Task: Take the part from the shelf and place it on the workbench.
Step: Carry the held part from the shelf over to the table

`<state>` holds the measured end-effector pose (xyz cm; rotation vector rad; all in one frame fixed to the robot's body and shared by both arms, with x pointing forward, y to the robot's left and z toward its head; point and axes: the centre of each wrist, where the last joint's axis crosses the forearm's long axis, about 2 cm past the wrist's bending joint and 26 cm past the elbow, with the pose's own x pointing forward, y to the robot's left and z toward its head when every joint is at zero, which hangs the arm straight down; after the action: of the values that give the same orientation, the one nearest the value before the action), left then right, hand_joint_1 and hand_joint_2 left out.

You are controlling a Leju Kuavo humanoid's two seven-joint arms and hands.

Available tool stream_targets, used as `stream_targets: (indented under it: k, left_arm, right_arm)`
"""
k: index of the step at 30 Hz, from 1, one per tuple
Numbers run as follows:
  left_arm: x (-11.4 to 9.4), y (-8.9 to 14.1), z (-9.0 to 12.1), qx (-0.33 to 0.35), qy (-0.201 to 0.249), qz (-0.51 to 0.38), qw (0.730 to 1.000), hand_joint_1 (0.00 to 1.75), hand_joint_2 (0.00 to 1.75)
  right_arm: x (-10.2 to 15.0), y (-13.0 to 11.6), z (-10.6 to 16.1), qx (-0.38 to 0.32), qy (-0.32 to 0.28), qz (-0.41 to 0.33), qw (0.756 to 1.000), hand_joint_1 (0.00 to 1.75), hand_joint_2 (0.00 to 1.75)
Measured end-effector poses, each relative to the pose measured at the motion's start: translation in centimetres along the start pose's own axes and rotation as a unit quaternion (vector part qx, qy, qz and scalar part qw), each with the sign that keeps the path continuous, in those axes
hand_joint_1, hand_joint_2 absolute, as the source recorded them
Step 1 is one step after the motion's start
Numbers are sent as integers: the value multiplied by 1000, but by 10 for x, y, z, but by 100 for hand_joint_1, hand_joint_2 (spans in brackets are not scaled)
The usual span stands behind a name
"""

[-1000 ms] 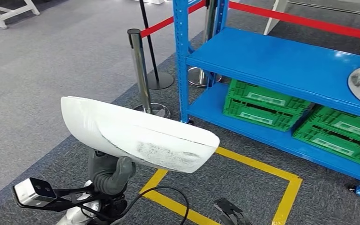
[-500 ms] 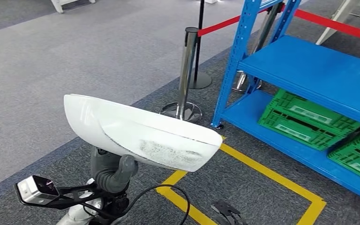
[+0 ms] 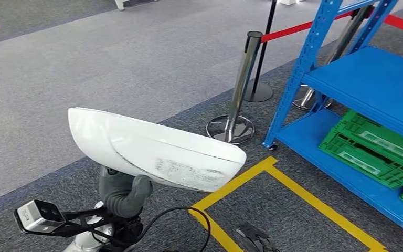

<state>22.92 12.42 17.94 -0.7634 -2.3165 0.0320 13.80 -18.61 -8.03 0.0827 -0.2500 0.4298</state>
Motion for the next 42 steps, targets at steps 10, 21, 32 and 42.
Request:
stream_targets:
  k: [10,21,32,42]
  left_arm:
    - [0,0,-3,0,-3,3,1000,175,175]
    - [-4,0,-1,4,4,7,1000,175,175]
    - [3,0,6,17,2,-23,1000,175,175]
    - [10,-3,7,22,-6,-24,999,175,175]
  right_arm:
    - [2,2,0,5,-2,3,1000,0,0]
    - [0,3,0,10,4,1,1000,0,0]
    - [2,5,0,20,12,53,998,0,0]
    - [0,7,0,20,2,67,998,0,0]
